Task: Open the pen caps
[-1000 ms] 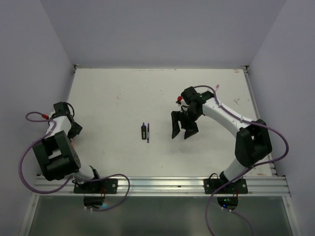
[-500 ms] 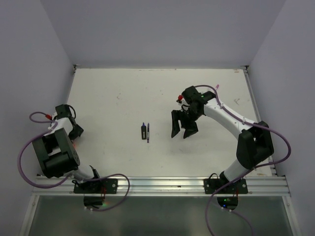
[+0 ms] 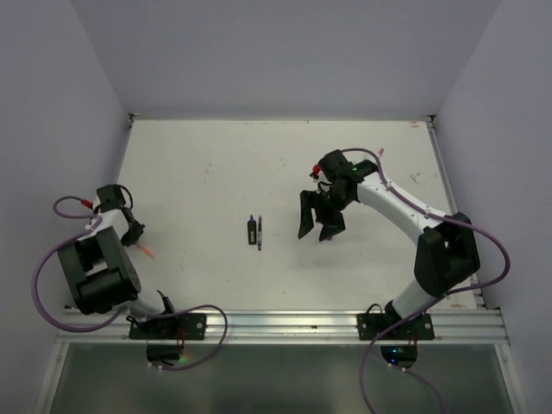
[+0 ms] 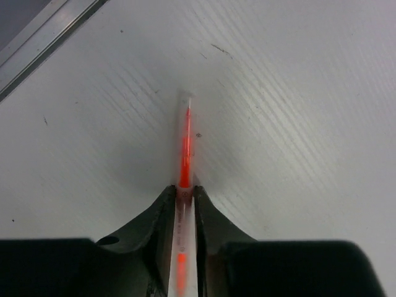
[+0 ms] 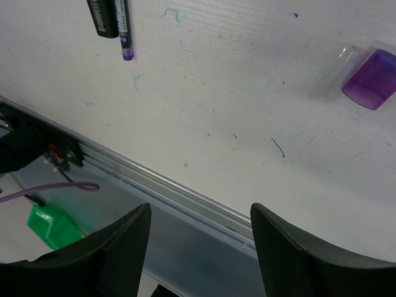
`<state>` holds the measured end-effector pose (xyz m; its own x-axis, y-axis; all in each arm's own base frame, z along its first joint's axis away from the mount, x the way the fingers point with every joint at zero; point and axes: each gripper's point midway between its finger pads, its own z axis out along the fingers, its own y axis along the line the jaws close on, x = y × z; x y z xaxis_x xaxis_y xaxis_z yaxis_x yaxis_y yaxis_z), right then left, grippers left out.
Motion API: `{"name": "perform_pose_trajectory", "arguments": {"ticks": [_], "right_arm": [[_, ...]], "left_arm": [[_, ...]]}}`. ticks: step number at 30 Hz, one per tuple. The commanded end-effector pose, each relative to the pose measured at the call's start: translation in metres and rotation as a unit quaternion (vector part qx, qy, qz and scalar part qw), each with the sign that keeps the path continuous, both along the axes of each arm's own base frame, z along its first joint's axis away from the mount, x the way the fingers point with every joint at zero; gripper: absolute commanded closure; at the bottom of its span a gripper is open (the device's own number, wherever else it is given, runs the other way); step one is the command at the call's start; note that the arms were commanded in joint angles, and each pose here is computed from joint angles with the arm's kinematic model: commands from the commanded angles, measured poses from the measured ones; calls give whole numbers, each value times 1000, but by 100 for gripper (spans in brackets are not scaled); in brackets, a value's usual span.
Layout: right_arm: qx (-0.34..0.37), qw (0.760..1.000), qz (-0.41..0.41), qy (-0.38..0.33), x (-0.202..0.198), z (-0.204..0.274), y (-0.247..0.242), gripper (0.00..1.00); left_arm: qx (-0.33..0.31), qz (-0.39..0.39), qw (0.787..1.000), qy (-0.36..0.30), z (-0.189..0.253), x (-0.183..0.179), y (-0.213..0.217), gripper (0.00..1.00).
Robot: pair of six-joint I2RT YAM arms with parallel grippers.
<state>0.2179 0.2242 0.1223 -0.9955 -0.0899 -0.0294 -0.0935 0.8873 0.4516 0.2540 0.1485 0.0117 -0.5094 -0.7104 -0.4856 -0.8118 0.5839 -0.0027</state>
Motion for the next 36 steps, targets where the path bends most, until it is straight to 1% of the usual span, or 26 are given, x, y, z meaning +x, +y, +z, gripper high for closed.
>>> {"name": "perform_pose_trajectory", "arguments": {"ticks": [1,3,4,6,9,10,12,13,14,15,16,17,19,22,23,24,25,26,27,28,30,31,33,34,36], "right_arm": [[29,999,-11,-19,4,16,8,31],[32,999,-15,-22,5,15,10,31],[34,999,-17,-19,4,13,11,31],[41,999,-23,-23,6,14,13,31],[45,998,-26,-25,7,13,15,31],[47,998,-26,-27,9,13,15,31],[48,998,-28,-29,11,14,17,31],[48,998,-30,-34,15,17,17,31],[46,998,-30,-37,17,17,18,31],[49,998,-28,-39,19,19,19,30],[55,997,-25,-46,22,24,22,30],[60,997,-22,-42,23,25,25,30],[72,996,-17,-43,29,30,32,30],[97,994,-13,-48,39,40,44,30],[105,993,-12,-53,42,44,47,30],[120,992,-11,-48,43,49,52,30],[132,990,-9,-50,45,53,57,30],[152,986,-7,-61,51,58,64,30],[168,984,-13,-58,53,63,69,30],[184,981,-13,-60,54,69,74,30],[210,974,-21,-81,64,82,83,31],[222,970,-22,-100,69,91,86,31],[233,966,-27,-112,75,100,89,31],[233,965,-30,-118,79,102,90,32],[236,964,-32,-122,83,105,93,32]], "left_arm": [[-38,-18,999,8,-12,-12,-17,81],[-48,-23,999,2,-11,-10,-22,89],[-55,-27,998,-1,-12,-10,-25,100],[-70,-40,997,-20,-8,-3,-31,100],[-101,-65,990,-69,10,16,-50,100],[-110,-83,986,-94,24,27,-64,100],[-104,-98,983,-114,48,42,-80,100],[-112,-135,975,-137,65,55,-113,100],[-122,-157,967,-157,80,65,-133,100],[-146,-182,956,-176,91,69,-158,100],[-174,-213,940,-200,107,71,-195,100],[-189,-241,924,-227,119,77,-219,100],[-230,-299,892,-248,135,69,-267,100],[-265,-369,855,-252,149,56,-307,100],[-275,-391,836,-270,159,56,-317,100],[-297,-416,815,-274,166,49,-329,100],[-314,-432,799,-276,166,39,-338,100],[-327,-449,774,-304,178,40,-347,100],[-363,-473,743,-305,183,27,-359,100],[-385,-477,720,-326,190,25,-366,100],[-418,-484,697,-324,191,14,-375,100],[-433,-475,696,-320,191,12,-378,100],[-449,-463,697,-313,191,10,-383,100],[-455,-467,690,-315,192,8,-389,100],[-469,-463,686,-307,192,5,-395,100]]}}
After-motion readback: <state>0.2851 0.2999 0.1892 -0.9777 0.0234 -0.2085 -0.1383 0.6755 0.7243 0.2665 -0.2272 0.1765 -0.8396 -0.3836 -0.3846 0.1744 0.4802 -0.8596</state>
